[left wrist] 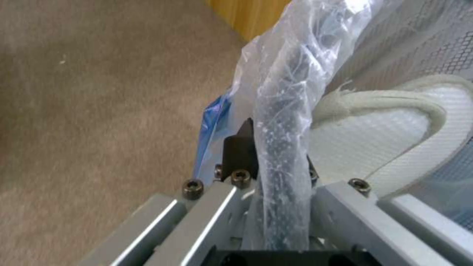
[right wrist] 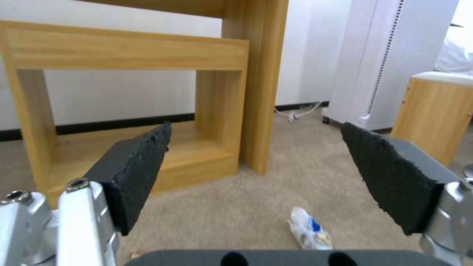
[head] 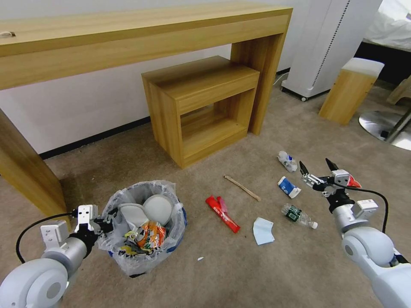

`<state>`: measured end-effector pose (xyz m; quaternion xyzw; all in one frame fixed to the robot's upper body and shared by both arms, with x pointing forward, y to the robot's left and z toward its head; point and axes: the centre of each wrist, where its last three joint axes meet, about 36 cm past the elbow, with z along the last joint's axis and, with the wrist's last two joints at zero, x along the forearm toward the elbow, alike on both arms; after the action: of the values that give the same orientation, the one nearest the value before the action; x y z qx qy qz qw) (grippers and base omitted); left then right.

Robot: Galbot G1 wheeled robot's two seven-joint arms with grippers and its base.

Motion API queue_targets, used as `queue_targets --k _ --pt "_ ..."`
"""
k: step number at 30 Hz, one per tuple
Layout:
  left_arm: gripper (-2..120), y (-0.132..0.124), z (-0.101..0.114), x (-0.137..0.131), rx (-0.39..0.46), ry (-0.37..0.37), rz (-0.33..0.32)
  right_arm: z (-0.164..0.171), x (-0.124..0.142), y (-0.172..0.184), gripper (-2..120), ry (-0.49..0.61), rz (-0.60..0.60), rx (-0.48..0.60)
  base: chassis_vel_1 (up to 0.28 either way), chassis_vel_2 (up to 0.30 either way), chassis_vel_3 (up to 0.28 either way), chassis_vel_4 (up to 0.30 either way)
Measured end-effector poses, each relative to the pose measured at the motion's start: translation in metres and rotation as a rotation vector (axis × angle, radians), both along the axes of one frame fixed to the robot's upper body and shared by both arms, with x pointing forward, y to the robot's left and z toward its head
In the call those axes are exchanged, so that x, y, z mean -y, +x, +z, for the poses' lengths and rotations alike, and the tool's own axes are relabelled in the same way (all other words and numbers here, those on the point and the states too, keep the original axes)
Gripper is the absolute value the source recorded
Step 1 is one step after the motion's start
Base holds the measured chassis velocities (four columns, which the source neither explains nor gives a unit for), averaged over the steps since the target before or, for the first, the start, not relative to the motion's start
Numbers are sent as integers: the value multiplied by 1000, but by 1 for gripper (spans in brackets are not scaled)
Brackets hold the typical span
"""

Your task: Pick up the trash bin and place the garbage on the floor into it.

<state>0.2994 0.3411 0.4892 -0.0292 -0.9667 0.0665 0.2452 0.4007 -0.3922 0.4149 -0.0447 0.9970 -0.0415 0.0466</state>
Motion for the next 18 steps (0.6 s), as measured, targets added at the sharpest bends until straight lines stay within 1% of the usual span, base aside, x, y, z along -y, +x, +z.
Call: queue_targets --k 4,8,11,16,18 --pt "1 0 0 0 1 -1 0 -1 0 0 88 4 6 3 -163 157 143 -161" --pt "1 0 -1 0 2 -1 0 -1 1 0 84 6 9 4 -103 84 76 -109" --pt "1 0 -2 0 1 -2 1 -1 1 0 81 6 10 3 -17 16 10 -13" --pt "1 0 -2 0 1 -2 1 -2 2 0 80 5 11 4 0 0 0 0" --pt "1 0 -2 0 2 -3 1 -1 2 1 80 5 13 6 -72 73 65 -70"
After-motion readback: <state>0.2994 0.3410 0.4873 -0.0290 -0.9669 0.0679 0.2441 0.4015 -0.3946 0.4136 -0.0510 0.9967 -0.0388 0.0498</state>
